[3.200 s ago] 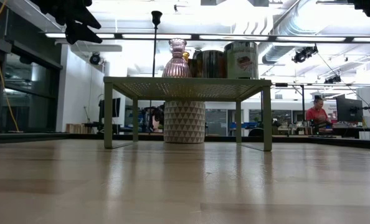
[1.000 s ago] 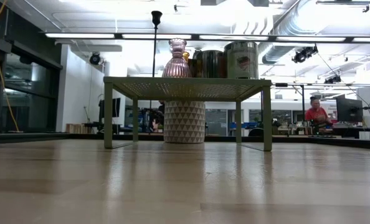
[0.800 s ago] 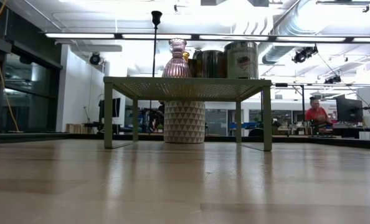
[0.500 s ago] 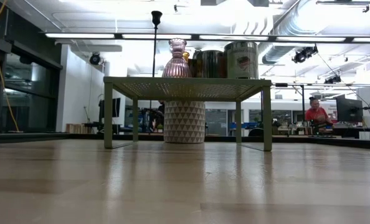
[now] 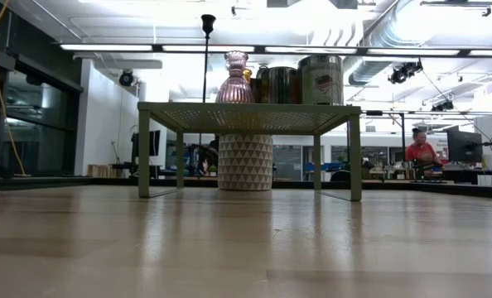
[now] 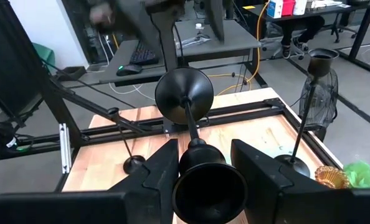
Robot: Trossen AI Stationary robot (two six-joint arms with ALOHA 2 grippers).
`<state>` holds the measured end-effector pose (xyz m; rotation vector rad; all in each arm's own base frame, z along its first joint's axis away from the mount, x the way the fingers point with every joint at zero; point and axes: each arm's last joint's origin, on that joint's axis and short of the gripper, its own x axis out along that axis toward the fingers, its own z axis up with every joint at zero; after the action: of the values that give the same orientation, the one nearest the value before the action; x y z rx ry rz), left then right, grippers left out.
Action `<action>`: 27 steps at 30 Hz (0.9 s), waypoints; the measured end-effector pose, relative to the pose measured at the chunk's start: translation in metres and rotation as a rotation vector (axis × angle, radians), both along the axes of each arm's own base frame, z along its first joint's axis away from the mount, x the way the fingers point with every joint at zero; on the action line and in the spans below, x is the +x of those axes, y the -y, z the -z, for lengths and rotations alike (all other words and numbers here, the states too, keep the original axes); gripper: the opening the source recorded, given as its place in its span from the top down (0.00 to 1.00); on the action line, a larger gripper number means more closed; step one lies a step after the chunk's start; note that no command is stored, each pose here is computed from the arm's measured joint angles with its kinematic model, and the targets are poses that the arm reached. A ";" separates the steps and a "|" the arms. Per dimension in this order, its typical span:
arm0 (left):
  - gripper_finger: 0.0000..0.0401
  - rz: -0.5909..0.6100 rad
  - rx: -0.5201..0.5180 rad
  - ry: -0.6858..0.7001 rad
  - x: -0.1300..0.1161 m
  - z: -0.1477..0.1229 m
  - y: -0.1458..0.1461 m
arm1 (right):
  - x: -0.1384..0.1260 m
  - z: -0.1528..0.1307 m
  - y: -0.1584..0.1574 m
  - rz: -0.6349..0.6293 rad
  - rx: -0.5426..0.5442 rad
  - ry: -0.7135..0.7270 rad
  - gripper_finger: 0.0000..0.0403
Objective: Pick & Place candle stick holders
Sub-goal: Put the right black candle holder on the shelf
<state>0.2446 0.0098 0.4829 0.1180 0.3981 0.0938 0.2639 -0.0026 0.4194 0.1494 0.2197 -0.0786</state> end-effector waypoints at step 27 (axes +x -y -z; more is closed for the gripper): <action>0.56 -0.220 0.296 -0.218 0.104 0.038 0.041 | -0.002 0.006 -0.002 0.016 0.028 -0.064 0.70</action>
<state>0.3487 -0.0312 0.4446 0.3785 0.6134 0.3588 0.2622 -0.0005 0.4133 0.1771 0.2831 -0.0964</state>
